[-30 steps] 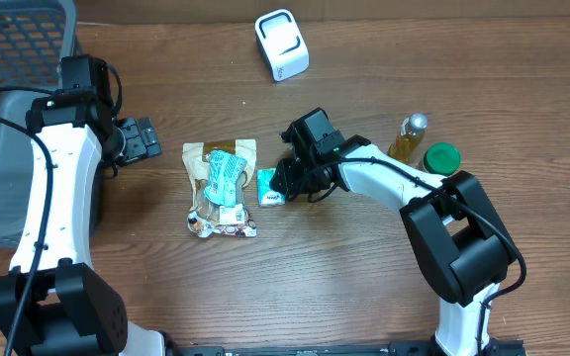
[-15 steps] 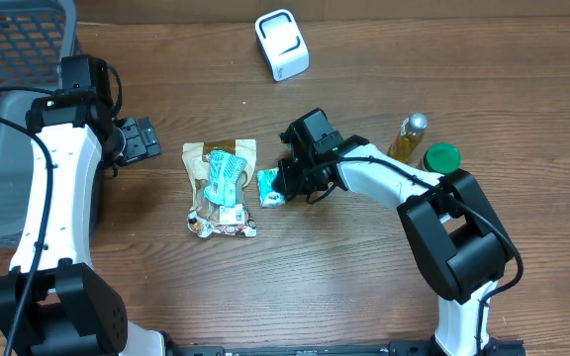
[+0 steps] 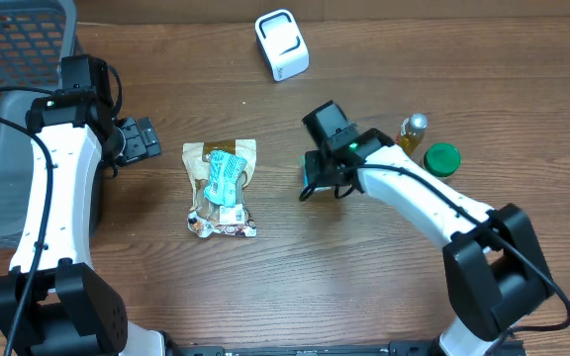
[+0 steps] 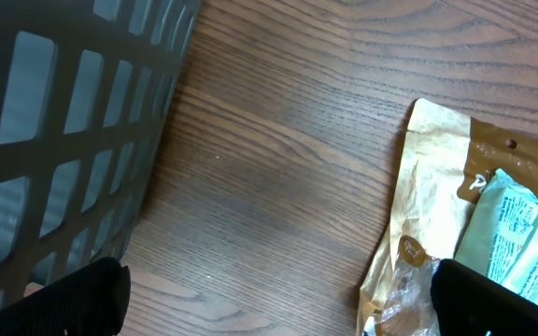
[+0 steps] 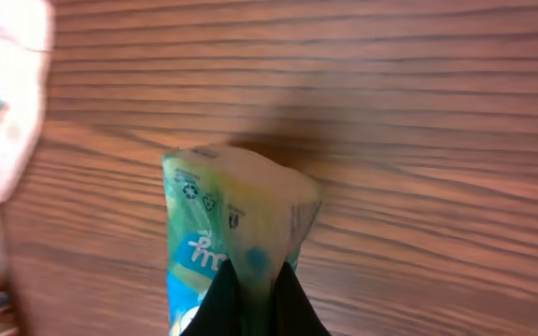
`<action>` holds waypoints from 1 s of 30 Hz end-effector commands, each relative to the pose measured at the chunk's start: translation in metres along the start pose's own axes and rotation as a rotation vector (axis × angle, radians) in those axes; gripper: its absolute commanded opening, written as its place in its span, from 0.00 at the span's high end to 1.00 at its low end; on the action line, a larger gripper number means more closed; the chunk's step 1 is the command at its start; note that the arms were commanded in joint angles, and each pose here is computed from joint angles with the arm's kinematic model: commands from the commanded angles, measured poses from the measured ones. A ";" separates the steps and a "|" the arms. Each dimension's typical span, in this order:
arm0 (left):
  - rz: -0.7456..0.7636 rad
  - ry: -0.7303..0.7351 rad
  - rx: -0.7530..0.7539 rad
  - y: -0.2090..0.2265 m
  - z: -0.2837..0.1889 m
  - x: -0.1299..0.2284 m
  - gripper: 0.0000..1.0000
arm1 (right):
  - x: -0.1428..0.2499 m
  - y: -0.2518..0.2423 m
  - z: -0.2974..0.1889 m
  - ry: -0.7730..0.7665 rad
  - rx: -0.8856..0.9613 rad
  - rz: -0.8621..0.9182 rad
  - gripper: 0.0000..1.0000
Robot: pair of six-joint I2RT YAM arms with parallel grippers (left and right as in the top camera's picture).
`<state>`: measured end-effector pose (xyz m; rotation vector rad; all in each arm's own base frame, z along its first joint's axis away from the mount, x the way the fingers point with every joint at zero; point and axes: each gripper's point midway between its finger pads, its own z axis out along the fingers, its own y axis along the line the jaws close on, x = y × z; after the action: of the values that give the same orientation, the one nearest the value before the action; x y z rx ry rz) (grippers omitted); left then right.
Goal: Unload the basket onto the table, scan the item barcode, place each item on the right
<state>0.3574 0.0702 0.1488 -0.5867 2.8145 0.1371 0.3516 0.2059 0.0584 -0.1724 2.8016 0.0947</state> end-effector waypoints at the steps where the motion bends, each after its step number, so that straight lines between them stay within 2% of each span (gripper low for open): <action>1: 0.006 -0.038 -0.004 0.002 -0.010 -0.007 0.00 | -0.010 -0.014 -0.012 -0.108 0.203 -0.060 0.96; 7: 0.006 -0.038 -0.004 0.002 -0.010 -0.007 0.01 | -0.006 -0.004 -0.031 -0.217 0.393 -0.191 0.96; 13: 0.006 -0.038 -0.004 0.002 -0.010 -0.007 0.00 | 0.002 0.010 -0.039 -0.276 0.497 -0.294 0.96; 22: 0.006 -0.038 -0.004 0.002 -0.010 -0.007 0.00 | 0.012 0.005 -0.019 -0.220 0.570 -0.381 0.96; 30: 0.006 -0.038 -0.004 0.002 -0.010 -0.007 0.01 | 0.021 0.009 -0.006 -0.164 0.548 -0.433 0.96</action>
<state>0.3575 0.0702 0.1488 -0.5861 2.8142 0.1372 0.3279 0.2080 0.0585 -0.5517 2.4526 -0.7159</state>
